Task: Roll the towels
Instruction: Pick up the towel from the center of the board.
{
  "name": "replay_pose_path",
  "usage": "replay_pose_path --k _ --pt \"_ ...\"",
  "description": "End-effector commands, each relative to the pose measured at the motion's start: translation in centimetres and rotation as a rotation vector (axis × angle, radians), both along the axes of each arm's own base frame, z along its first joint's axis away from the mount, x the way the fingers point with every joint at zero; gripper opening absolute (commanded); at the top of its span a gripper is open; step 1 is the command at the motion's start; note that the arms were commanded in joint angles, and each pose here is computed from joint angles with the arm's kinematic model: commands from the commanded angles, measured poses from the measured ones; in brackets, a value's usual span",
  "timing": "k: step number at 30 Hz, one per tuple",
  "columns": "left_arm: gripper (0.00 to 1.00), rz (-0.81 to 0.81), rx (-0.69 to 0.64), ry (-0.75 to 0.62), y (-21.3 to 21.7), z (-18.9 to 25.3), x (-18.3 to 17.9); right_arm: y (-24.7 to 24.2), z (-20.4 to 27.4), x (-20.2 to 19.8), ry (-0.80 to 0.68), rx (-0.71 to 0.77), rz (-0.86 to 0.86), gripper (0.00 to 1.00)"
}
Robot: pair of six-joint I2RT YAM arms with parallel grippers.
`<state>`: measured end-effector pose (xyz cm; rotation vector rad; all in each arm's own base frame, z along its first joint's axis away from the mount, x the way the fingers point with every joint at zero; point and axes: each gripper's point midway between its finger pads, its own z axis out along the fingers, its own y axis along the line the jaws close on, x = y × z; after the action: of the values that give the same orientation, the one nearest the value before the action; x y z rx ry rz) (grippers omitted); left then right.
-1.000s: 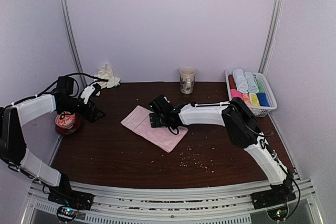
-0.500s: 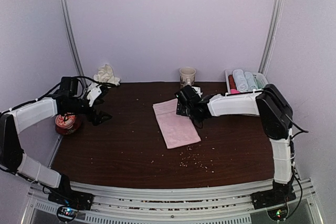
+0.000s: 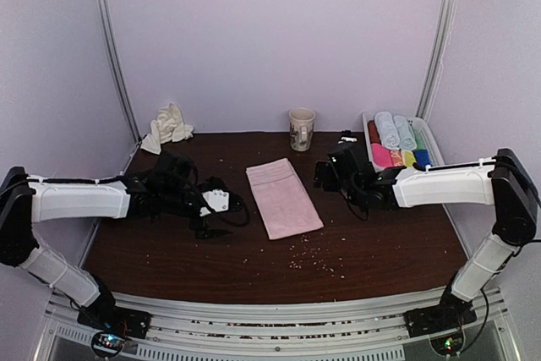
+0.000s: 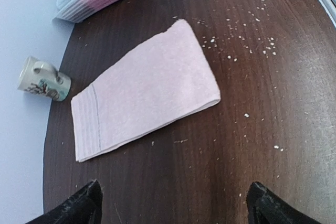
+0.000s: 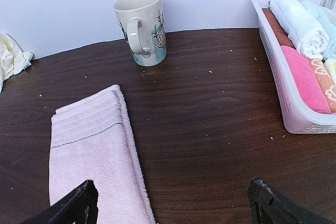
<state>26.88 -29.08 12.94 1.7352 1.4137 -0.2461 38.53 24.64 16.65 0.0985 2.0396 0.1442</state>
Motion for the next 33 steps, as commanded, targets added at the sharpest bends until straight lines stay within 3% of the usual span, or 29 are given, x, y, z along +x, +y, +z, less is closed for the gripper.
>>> replay_pose_path --k 1,13,27,33 --pt "0.98 -0.03 0.054 -0.146 -2.8 -1.4 0.3 -1.6 0.8 -1.4 -0.019 -0.029 0.011 1.0" --pt "0.97 -0.023 0.196 -0.241 -9.1 -6.1 0.5 -5.7 1.4 -5.6 -0.042 0.057 -0.009 1.0" --pt "0.65 -0.014 0.272 -0.222 -10.9 -9.9 -0.2 -7.8 2.0 -7.2 -0.067 0.059 -0.021 1.0" --pt "0.47 0.016 0.317 -0.209 -10.5 -11.7 0.3 -8.0 2.0 -7.5 -0.075 0.034 -0.002 1.0"
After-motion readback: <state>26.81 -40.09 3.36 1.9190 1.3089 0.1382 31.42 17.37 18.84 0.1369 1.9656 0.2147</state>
